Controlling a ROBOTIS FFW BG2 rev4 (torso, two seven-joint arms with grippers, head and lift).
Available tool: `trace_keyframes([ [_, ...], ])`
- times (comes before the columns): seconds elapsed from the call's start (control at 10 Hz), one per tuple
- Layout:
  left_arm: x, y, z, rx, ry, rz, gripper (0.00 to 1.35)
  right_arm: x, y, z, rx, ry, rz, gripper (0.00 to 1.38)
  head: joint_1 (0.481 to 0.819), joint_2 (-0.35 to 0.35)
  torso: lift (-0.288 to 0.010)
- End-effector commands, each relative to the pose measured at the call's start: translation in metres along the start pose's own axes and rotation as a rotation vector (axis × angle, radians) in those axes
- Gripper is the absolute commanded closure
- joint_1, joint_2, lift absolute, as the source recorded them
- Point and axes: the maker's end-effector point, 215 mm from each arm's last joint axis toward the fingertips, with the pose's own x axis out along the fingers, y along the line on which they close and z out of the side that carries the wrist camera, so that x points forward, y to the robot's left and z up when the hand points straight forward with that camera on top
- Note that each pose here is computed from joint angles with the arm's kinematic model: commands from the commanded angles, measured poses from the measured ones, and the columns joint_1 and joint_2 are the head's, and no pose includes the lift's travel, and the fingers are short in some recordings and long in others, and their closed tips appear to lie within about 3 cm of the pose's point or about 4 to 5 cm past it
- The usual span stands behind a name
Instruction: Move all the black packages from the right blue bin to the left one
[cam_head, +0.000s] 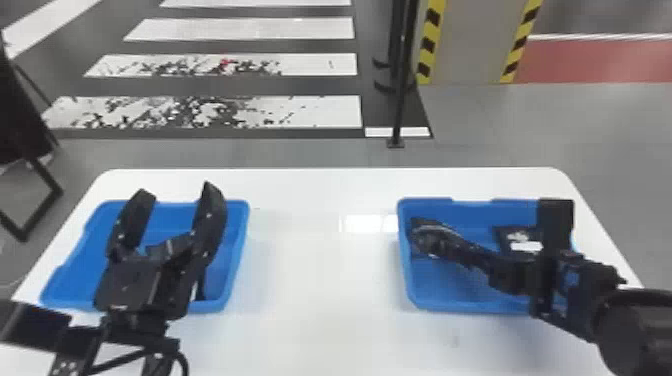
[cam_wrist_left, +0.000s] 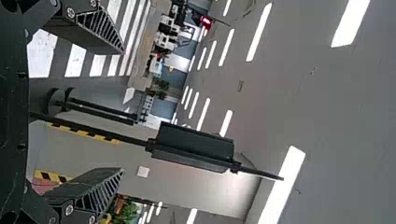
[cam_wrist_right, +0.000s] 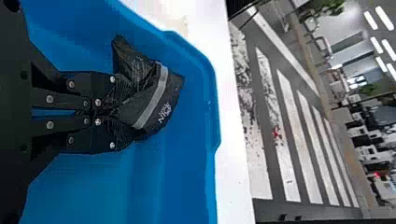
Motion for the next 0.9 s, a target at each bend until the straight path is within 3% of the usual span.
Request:
trace_keyframes([
  [0.0,-0.001,-0.007,-0.001,-0.053,-0.006,-0.003,0.15,-0.008,0.026,0.029,0.018,-0.1,0.073,1.18,0.695,0.036,-0.132],
  [0.2,0.003,-0.026,-0.009,-0.133,0.007,-0.028,0.16,-0.012,0.095,0.07,0.054,-0.214,0.264,1.18,0.695,0.055,-0.132],
  [0.4,0.01,-0.069,-0.032,-0.248,0.09,-0.13,0.16,-0.011,0.163,0.084,0.073,-0.239,0.424,1.18,0.695,0.084,-0.132],
  [0.8,0.012,-0.084,-0.057,-0.173,0.189,-0.184,0.16,-0.004,0.237,0.067,0.104,-0.199,0.582,1.18,0.695,0.126,-0.132],
])
